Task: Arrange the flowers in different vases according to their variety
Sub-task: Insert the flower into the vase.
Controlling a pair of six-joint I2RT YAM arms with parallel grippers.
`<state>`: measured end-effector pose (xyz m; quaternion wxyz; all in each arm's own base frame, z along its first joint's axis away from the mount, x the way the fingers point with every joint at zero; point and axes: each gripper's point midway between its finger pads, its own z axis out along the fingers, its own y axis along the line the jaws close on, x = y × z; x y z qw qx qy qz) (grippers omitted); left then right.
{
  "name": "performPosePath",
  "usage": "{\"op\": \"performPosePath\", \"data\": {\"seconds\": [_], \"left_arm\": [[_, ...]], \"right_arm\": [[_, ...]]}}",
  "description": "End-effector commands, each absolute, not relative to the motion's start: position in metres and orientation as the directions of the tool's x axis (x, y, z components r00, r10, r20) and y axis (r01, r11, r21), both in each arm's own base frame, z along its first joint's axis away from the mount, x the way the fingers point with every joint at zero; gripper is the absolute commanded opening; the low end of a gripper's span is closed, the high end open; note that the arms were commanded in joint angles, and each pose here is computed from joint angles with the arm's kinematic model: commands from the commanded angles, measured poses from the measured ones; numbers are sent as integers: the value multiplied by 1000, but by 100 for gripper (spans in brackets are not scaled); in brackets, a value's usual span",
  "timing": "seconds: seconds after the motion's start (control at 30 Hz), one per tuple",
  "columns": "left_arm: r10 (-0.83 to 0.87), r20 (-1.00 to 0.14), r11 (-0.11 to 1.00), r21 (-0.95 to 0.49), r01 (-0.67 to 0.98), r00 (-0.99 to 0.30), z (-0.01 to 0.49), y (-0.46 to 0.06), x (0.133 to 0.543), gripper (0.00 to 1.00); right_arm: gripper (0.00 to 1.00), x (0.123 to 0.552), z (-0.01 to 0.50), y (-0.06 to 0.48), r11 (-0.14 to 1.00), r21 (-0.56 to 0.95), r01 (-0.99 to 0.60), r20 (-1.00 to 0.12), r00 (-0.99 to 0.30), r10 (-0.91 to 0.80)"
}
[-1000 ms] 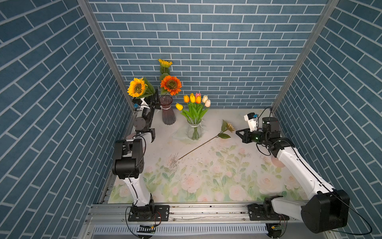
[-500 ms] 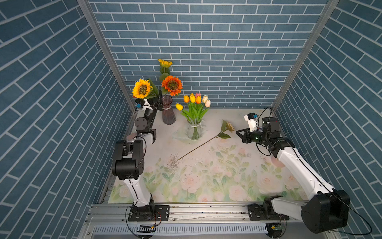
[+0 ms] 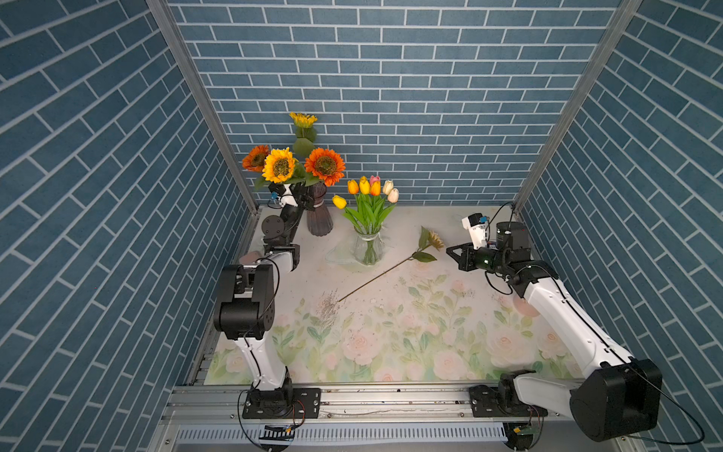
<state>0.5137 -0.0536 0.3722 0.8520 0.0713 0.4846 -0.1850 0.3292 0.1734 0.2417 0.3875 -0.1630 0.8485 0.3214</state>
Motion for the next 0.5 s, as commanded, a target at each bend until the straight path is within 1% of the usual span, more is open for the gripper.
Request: {"op": "performPosePath", "data": {"seconds": [0.0, 0.23, 0.47], "left_arm": [[-241, -854, 923, -55, 382, 460, 370, -57, 522, 38], [-241, -871, 920, -65, 388, 427, 356, -63, 529, 38], [-245, -902, 917, -97, 387, 355, 321, -69, 543, 38]], "right_arm": [[0, 332, 247, 175, 735, 389, -555, -783, -620, -54], [0, 334, 241, 175, 736, 395, -550, -774, -631, -56], [0, 333, 235, 175, 738, 398, -545, -767, -639, -58]]}}
